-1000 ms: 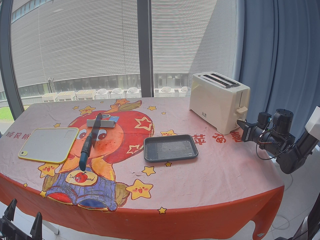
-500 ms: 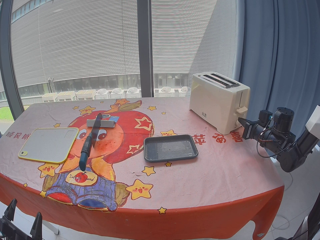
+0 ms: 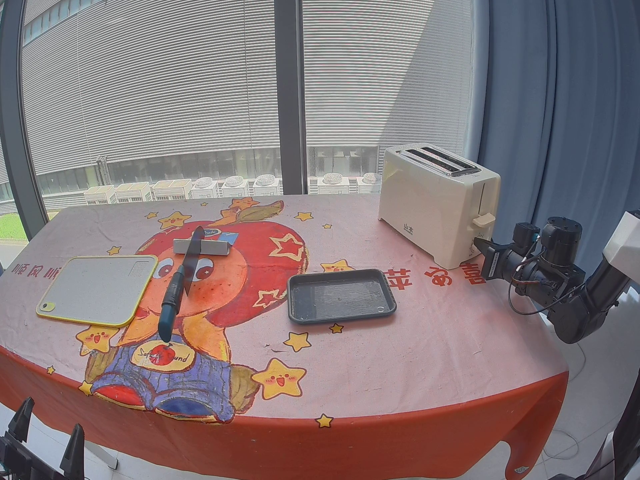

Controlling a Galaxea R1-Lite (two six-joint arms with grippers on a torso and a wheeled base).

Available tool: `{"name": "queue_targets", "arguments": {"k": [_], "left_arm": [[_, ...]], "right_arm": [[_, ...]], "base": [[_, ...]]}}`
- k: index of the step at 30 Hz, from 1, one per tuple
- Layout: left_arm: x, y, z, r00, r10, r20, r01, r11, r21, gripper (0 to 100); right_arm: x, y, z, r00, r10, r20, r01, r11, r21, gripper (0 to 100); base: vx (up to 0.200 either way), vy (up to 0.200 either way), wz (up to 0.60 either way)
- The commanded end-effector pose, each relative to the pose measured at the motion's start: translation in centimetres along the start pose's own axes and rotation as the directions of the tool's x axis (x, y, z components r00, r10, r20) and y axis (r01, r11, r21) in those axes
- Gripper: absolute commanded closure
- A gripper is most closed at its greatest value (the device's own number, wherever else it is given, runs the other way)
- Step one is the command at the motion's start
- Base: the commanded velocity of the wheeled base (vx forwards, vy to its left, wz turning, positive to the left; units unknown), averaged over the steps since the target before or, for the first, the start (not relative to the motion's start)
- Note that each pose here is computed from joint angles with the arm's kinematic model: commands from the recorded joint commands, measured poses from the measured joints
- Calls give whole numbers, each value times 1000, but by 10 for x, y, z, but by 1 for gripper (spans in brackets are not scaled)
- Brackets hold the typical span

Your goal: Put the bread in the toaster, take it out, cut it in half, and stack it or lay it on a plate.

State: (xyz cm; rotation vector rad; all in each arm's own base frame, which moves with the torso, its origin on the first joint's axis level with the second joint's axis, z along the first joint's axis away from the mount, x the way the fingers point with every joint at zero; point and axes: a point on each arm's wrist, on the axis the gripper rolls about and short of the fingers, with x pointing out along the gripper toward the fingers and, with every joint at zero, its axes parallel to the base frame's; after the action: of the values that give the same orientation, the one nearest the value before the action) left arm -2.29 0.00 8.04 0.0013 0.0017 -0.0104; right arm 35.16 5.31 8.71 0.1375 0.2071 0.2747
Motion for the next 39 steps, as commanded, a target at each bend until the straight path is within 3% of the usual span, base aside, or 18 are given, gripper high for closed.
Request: {"name": "queue_targets", "arguments": {"k": [1,39], "left_arm": [[0,0,-5,1000,0,0,0,1000,0,0],[0,0,-5,1000,0,0,0,1000,0,0]], "right_arm": [[3,-3,-4,1000,-6,-10,7,1000,3,100],[0,-2,-12,999,-8,-41,8,1000,5,100]], "base": [[0,0,0],[0,0,0]]}}
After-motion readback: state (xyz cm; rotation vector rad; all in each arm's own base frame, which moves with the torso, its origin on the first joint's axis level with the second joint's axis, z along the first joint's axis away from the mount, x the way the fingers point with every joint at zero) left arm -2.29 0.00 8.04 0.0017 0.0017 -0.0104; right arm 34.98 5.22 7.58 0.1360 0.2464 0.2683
